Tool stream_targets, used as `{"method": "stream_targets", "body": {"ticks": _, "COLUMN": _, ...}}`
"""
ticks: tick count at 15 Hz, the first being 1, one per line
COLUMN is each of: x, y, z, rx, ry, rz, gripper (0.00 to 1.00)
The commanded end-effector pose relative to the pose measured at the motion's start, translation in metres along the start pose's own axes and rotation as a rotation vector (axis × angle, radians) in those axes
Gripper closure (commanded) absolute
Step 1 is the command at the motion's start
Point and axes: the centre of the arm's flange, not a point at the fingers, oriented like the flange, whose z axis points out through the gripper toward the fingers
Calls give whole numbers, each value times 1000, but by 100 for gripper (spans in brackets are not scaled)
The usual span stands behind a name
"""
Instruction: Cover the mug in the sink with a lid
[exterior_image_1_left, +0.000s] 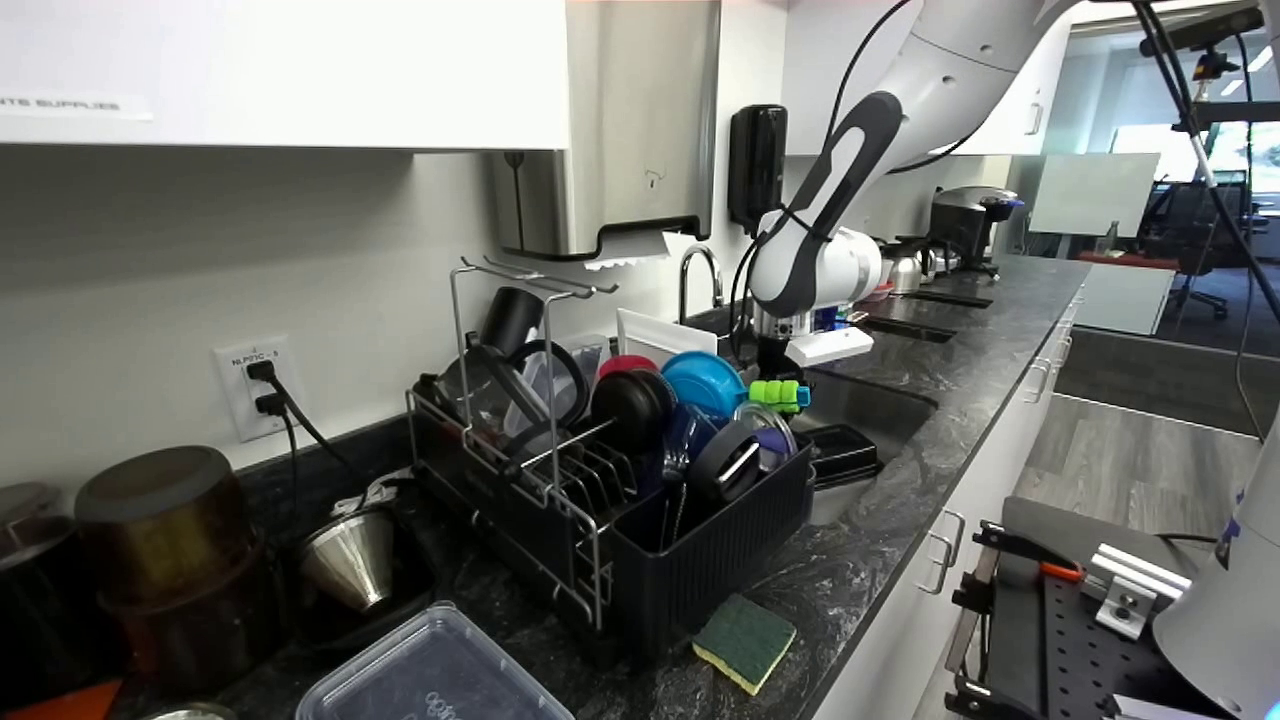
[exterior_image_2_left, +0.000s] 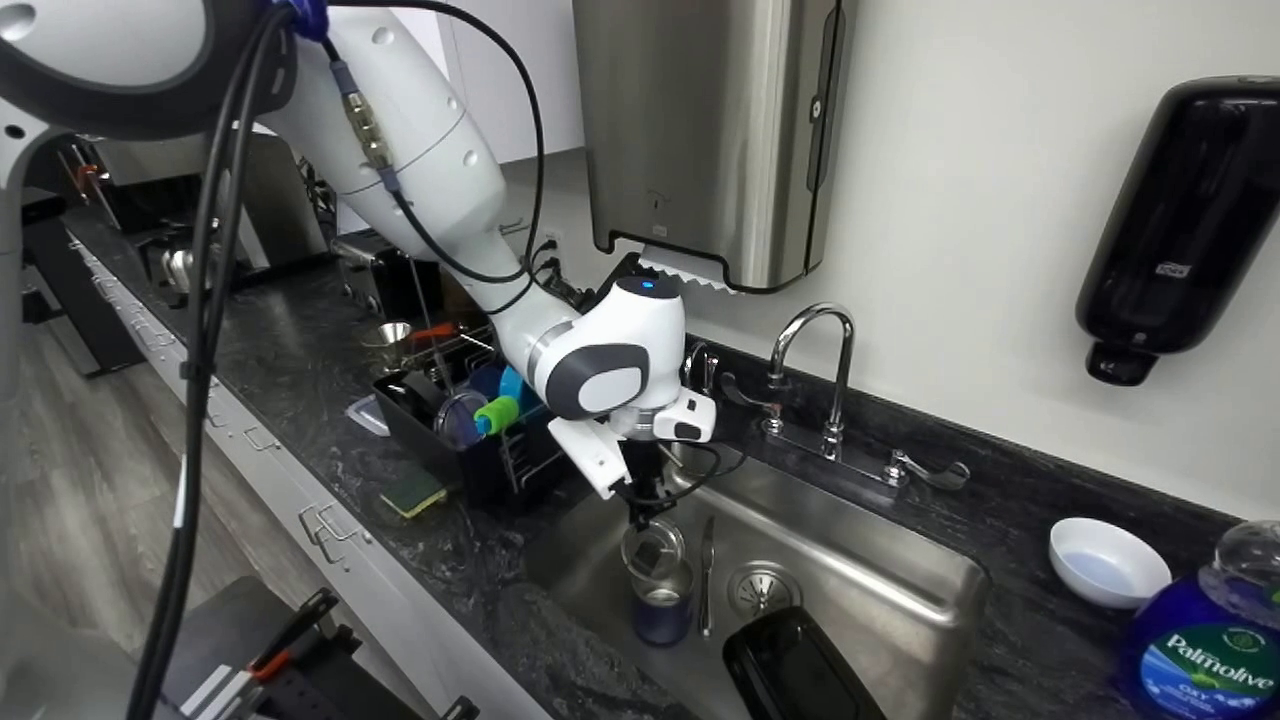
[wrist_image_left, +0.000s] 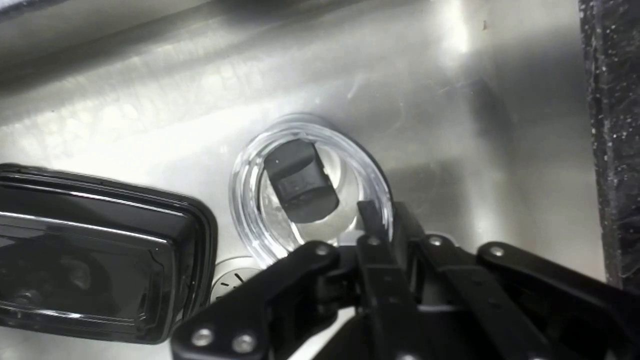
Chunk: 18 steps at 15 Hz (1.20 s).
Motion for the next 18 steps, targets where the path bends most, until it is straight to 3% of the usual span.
{"method": "stream_targets", "body": {"ticks": 1, "x": -11, "y": -3, "z": 11, "rx": 20, "ry": 67, "rz": 8, "gripper": 97}}
{"method": "stream_targets", "body": {"ticks": 18, "x": -22, "y": -3, "z": 47, "rx": -127, "ry": 178, "rz": -47, "gripper": 97}}
